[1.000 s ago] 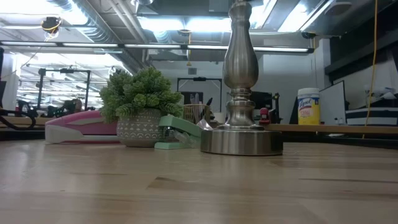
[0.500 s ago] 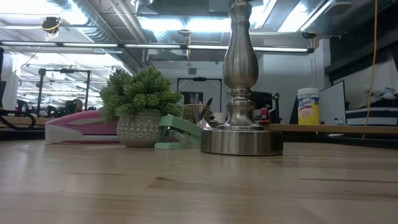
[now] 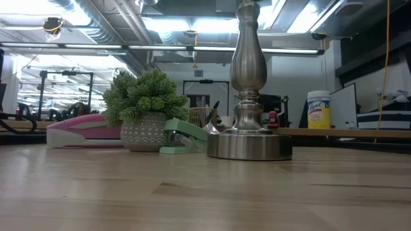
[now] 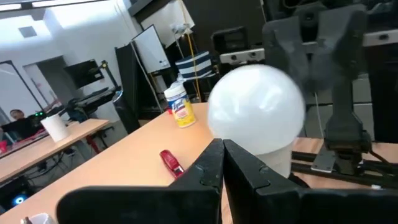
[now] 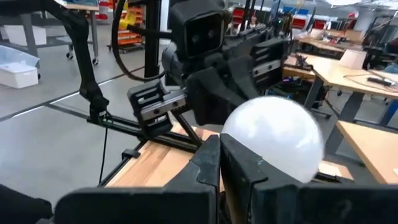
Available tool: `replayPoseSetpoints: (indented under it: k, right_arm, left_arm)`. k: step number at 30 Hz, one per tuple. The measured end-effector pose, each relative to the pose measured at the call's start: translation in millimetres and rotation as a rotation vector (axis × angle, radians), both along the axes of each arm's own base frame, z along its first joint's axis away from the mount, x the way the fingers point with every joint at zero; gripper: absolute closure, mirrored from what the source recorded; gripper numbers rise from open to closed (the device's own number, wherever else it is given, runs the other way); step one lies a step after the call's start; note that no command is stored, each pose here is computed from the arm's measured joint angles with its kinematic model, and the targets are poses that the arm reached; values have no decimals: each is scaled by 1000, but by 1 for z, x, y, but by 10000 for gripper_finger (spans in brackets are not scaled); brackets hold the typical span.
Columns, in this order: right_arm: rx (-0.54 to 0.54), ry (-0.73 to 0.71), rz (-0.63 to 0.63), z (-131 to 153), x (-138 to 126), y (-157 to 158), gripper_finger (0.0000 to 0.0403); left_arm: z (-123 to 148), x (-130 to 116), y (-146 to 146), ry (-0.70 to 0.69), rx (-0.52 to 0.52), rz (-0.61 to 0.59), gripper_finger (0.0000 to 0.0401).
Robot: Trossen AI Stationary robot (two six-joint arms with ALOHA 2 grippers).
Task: Screw lightbulb
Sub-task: Insert the lightbulb into the lamp
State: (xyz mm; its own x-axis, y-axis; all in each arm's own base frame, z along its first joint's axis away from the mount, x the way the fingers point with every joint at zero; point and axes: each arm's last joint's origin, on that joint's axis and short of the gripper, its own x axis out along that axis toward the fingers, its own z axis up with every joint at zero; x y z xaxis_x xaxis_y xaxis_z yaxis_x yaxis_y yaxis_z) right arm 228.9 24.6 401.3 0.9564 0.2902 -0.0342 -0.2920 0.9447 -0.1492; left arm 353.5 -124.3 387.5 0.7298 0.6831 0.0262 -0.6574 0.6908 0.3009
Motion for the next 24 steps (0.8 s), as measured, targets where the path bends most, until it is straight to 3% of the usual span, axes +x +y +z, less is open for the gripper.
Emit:
replayPoseSetpoints:
  k: [8, 13, 20, 24]
  right_arm:
    - [4, -93, -7, 16, -21, -2, 386]
    - [7, -143, -100, 25, -34, -6, 386]
    - [6, -115, -230, 20, -25, -9, 386]
    - [-25, -74, -250, 12, -13, -8, 386]
  left_arm:
    - [1, -5, -8, 10, 14, 34, 400]
    - [5, -9, -19, -4, 25, -17, 400]
    - [5, -8, -27, -20, 35, -187, 400]
    - [5, -5, -22, -24, 33, -206, 400]
